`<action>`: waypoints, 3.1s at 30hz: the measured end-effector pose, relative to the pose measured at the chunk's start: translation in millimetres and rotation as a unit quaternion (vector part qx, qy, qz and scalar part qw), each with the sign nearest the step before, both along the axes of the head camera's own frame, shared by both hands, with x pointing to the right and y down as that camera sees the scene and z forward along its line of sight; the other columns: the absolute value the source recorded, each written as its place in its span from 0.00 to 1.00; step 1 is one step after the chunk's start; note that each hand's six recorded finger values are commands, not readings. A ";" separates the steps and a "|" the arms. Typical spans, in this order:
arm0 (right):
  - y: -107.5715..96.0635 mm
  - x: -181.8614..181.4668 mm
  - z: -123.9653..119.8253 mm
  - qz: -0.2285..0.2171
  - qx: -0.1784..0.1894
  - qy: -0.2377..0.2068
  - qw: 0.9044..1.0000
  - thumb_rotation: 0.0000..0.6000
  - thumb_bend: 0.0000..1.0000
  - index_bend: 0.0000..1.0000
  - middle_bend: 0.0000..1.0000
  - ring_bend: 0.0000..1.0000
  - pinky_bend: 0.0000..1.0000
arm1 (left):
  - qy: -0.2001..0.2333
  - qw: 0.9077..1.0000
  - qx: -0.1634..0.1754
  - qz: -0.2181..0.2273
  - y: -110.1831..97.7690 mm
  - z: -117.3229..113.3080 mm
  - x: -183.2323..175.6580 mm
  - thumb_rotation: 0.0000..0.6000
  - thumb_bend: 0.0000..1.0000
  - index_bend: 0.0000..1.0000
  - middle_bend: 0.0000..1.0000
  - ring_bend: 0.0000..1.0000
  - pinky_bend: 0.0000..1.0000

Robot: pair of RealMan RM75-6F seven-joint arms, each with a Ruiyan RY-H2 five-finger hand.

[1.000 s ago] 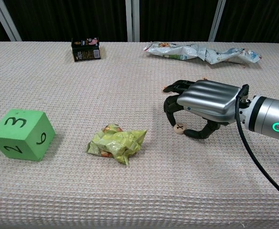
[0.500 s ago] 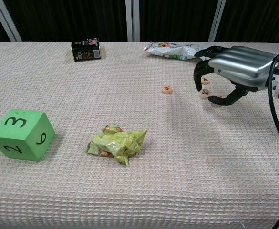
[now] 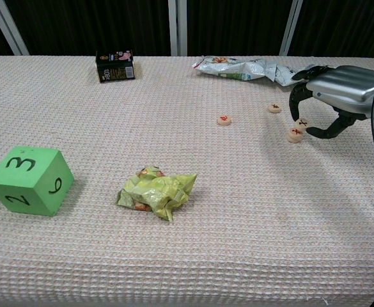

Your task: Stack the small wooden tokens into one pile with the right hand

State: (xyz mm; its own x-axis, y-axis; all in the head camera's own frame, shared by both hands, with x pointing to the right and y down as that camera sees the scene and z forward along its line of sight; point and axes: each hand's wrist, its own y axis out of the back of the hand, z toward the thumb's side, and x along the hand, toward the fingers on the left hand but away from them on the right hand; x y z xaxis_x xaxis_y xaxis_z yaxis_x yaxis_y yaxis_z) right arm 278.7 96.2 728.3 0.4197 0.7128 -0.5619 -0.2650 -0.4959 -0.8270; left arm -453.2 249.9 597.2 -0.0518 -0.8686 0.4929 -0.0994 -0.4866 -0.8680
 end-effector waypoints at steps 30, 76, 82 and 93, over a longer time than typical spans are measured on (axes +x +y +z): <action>1.3 -7.3 7.0 -0.007 -0.008 -0.002 1.000 1.00 0.32 0.45 0.26 0.01 0.01 | -0.002 1.000 -0.008 -0.003 0.2 1.7 -0.6 1.00 0.00 0.27 0.15 0.12 0.17; -45.3 -81.4 -6.8 -0.043 -0.013 -0.023 0.999 1.00 0.25 0.35 0.24 0.00 0.00 | 0.001 1.000 -0.007 -0.007 0.6 1.8 -1.8 1.00 0.00 0.27 0.15 0.12 0.17; -53.7 -115.4 22.2 -0.055 -0.023 0.002 0.998 1.00 0.26 0.35 0.24 0.00 0.00 | -0.003 1.000 -0.011 -0.010 -0.3 2.6 -5.9 1.00 0.00 0.27 0.15 0.12 0.17; -49.7 -132.5 41.8 -0.064 -0.026 0.011 0.998 1.00 0.27 0.41 0.26 0.00 0.00 | -0.004 1.000 -0.011 -0.012 -1.0 2.4 -9.1 1.00 0.00 0.27 0.15 0.12 0.17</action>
State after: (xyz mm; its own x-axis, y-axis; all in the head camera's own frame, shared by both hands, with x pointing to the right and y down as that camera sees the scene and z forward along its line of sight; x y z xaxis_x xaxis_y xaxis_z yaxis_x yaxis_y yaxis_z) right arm 146.2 46.4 770.1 0.4935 0.6230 -0.6069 -0.3467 -0.4990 -0.7942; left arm -462.3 248.9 599.6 -0.0760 -0.8565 0.5106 -0.1043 -0.5024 -0.8583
